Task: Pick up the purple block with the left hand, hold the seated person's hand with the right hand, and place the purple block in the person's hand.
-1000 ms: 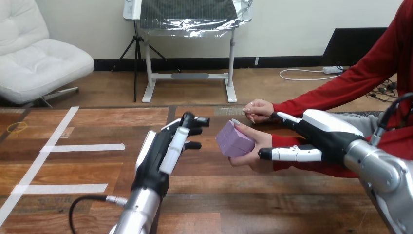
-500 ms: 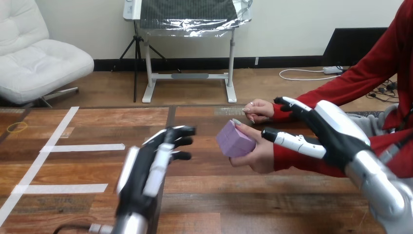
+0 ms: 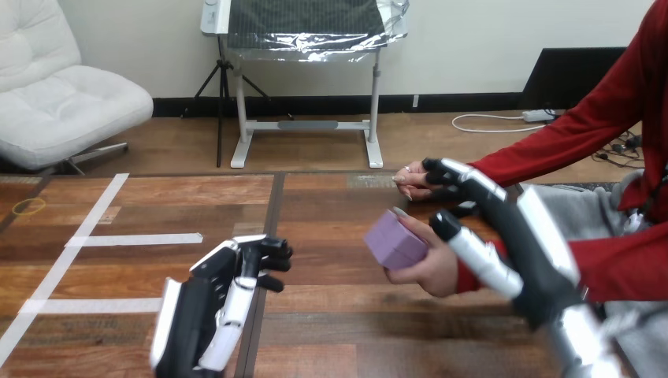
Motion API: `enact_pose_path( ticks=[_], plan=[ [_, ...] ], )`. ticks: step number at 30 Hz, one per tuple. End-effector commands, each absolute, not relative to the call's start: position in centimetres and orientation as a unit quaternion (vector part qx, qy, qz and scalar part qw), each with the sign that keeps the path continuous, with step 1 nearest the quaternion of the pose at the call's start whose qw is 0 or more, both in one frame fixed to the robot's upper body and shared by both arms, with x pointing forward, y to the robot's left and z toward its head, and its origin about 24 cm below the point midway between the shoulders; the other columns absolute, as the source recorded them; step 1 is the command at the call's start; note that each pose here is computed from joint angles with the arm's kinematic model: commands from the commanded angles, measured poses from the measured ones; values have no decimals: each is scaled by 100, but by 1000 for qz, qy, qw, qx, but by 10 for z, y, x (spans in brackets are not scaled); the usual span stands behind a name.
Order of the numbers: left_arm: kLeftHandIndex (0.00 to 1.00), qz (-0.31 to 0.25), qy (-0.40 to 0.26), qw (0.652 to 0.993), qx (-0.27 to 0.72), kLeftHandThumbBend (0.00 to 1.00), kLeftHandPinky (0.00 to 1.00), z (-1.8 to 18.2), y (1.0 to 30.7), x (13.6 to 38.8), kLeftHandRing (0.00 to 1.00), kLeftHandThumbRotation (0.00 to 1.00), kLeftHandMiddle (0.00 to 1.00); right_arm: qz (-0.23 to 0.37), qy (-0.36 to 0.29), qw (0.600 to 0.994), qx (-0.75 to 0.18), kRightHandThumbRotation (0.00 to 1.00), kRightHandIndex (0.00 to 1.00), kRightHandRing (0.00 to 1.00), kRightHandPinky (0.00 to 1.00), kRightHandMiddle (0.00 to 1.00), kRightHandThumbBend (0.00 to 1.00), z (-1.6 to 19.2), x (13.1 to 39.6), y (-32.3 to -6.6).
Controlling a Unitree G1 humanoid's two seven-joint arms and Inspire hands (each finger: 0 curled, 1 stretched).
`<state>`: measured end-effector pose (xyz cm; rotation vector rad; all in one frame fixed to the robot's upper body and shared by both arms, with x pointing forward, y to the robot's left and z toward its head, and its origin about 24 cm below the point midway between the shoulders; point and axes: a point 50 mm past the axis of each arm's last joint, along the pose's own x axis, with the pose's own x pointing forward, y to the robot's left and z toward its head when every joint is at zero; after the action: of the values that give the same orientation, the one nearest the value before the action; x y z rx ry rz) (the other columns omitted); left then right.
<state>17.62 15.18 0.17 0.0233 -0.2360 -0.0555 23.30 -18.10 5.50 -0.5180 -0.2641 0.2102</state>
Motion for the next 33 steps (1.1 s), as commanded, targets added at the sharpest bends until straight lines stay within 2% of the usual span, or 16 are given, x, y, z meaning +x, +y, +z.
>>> enact_pose_path(
  ticks=[1,8,16,26,33],
  plan=[
    [63,-36,-180,983,26,32,55,22,158,163,65,73,66,77,-197,968,-135,100,86,85,81,86,70,55,214,-163],
    [68,-33,-180,983,29,46,61,24,164,149,69,79,70,72,-210,973,-58,100,87,87,84,87,76,46,189,-145],
    [72,-31,-189,981,9,56,67,29,168,141,73,83,73,80,-220,972,-1,100,90,90,89,91,71,39,171,-132],
    [76,-53,-199,978,-18,61,75,36,168,136,78,87,78,102,-226,968,21,100,92,93,96,93,69,34,157,-127],
    [80,-66,-198,978,-23,58,81,37,166,135,82,91,82,119,-218,968,31,100,92,94,97,92,71,31,154,-128]
  ],
)
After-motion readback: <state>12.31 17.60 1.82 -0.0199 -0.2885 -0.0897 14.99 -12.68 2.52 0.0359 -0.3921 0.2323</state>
